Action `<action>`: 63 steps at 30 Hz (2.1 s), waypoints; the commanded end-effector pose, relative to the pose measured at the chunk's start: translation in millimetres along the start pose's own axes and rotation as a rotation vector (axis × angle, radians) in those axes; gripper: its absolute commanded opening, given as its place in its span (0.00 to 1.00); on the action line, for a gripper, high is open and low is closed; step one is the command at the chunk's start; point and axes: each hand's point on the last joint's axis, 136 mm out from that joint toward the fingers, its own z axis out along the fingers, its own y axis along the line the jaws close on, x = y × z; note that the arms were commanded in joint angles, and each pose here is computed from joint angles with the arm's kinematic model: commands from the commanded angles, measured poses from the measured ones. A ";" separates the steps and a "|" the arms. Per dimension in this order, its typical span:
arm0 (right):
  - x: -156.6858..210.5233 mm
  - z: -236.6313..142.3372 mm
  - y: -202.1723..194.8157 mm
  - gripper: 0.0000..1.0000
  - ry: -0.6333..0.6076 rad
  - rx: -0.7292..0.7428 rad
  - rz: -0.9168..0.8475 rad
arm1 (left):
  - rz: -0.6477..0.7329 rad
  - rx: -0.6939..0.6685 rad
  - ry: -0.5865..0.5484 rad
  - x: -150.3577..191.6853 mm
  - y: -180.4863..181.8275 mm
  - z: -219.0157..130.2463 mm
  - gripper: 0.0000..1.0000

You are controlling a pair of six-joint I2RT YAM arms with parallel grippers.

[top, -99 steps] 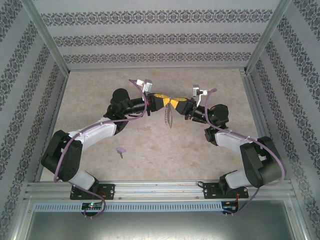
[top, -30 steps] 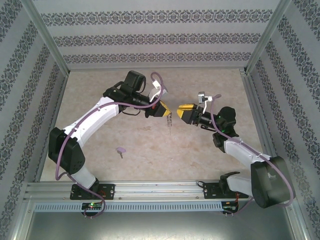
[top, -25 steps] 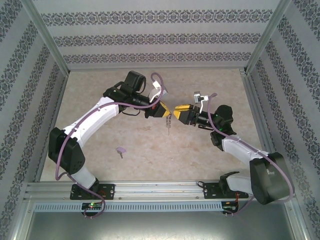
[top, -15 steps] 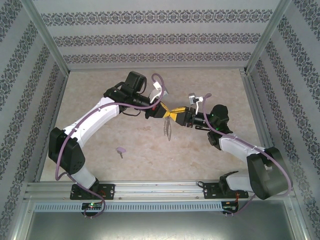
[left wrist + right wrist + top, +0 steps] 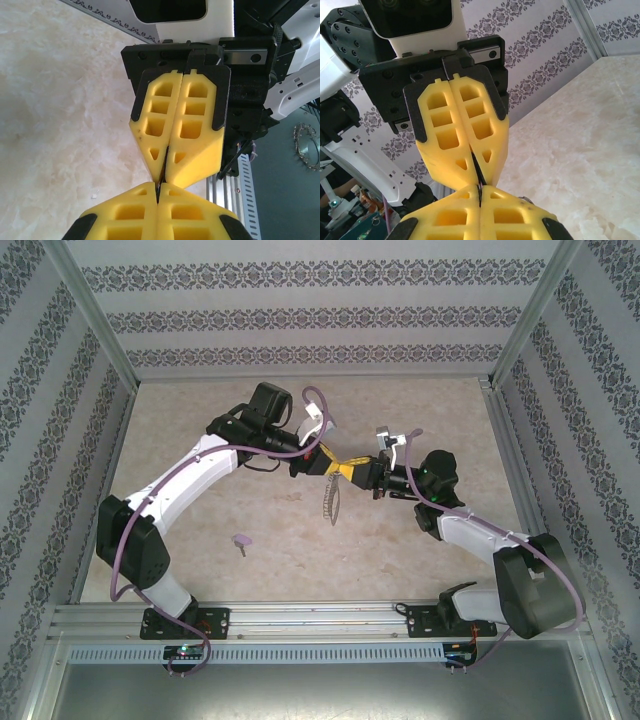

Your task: Put the keys on the keyring

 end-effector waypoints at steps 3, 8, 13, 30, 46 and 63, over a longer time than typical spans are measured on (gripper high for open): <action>-12.9 -2.1 -1.1 0.00 -0.063 0.031 -0.061 | 0.087 -0.109 -0.129 -32.1 -5.5 -15.3 0.24; -34.1 -12.2 4.7 0.00 -0.158 0.077 -0.109 | 0.071 -0.279 -0.339 -58.9 4.9 -48.4 0.42; -54.1 -21.8 18.1 0.00 -0.249 0.113 -0.164 | -0.023 -0.303 -0.472 -66.4 5.8 -65.2 0.46; -82.8 -21.3 51.3 0.00 -0.331 0.074 -0.242 | -0.175 0.035 -0.634 -73.0 -14.2 -45.8 0.42; -88.6 -16.1 49.4 0.00 -0.336 0.071 -0.241 | -0.187 0.087 -0.604 -70.9 -18.9 -25.5 0.38; -86.5 -13.0 45.8 0.00 -0.323 0.068 -0.228 | -0.169 0.111 -0.609 -76.8 -24.2 -21.6 0.35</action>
